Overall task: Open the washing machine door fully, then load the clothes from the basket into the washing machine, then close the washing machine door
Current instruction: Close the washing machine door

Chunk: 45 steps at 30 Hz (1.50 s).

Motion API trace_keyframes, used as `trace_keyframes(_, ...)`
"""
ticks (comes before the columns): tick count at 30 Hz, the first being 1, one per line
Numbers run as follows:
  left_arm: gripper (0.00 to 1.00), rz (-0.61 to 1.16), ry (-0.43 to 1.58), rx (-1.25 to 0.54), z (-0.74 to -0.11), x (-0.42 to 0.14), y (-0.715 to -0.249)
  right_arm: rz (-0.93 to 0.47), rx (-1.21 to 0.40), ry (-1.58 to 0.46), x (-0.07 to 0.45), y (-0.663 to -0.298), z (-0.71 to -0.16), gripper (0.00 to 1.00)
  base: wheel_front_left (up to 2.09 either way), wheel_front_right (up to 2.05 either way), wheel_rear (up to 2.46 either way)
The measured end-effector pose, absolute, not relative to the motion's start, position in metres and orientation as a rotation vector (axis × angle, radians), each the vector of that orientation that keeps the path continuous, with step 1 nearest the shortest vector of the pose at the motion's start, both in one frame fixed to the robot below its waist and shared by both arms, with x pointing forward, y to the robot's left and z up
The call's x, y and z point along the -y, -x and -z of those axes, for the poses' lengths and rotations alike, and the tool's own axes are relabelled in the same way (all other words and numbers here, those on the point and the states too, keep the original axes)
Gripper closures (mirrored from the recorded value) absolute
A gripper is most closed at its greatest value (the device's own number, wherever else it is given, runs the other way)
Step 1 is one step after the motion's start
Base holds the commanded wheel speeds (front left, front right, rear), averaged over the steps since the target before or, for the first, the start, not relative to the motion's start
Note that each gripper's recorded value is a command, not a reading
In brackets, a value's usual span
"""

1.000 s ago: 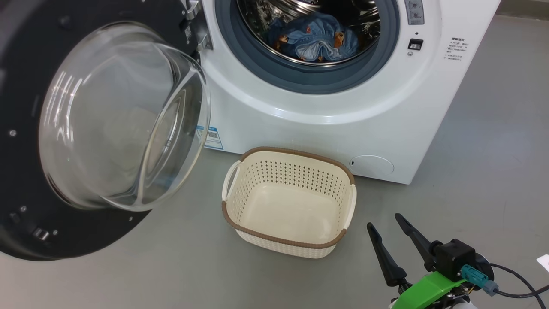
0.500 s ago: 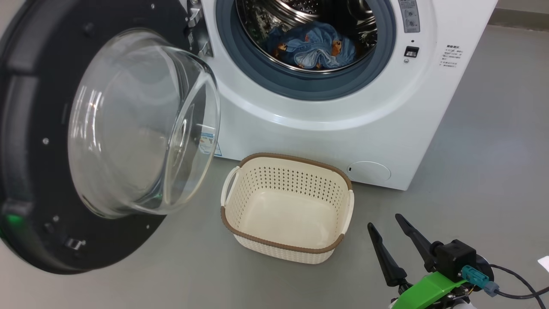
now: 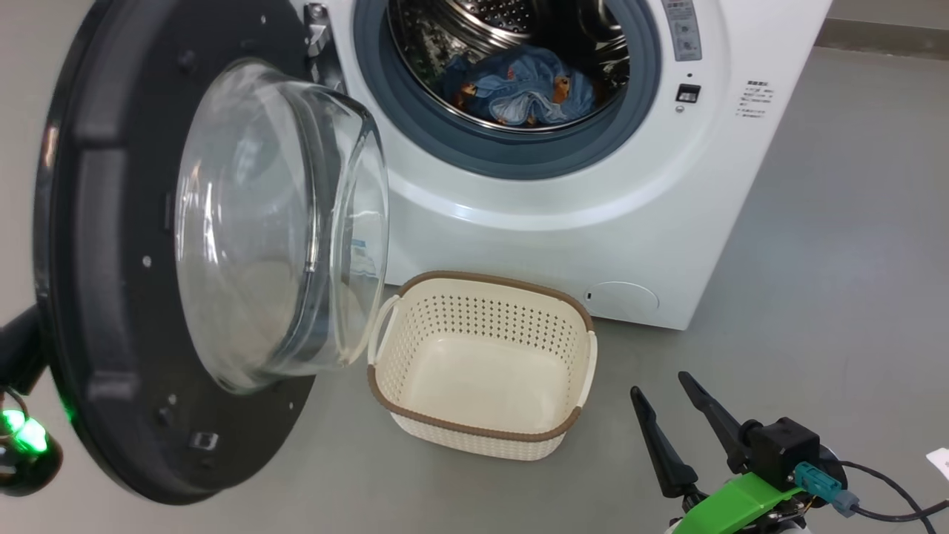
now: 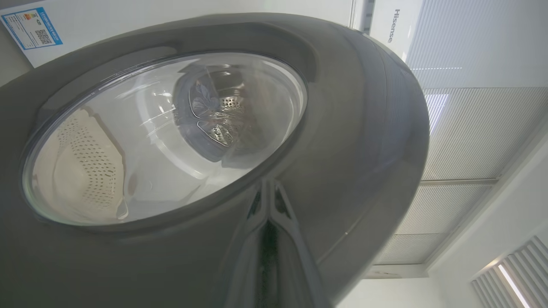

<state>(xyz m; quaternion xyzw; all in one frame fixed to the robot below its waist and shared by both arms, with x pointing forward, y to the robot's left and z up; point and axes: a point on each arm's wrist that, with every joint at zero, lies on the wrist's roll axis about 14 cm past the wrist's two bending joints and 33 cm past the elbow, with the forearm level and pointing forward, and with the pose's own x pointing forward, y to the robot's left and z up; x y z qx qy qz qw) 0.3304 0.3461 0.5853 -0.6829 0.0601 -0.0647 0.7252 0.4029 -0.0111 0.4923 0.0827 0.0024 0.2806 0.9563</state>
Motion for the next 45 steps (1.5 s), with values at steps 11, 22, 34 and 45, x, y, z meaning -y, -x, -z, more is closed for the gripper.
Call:
trace_keyframes(11,1.0,0.291,1.498,-0.16,-0.613,-0.293,-0.345,-0.513,-0.011,-0.178,0.029,-0.399,-0.489,0.0,0.0,0.0,0.0)
trace_keyframes(22,1.0,0.413,1.506,-0.218,-0.62,-0.234,-0.375,-0.442,-0.005,-0.184,0.053,-0.397,-0.49,0.0,0.0,0.0,0.0)
trace_keyframes(34,1.0,0.492,1.584,-0.193,-0.622,-0.183,-0.415,-0.382,0.001,-0.18,0.075,-0.391,-0.49,0.0,0.0,0.0,0.0)
trace_keyframes(45,1.0,0.47,1.593,-0.136,-0.621,-0.146,-0.455,-0.336,0.006,-0.171,0.092,-0.384,-0.491,0.0,0.0,0.0,0.0)
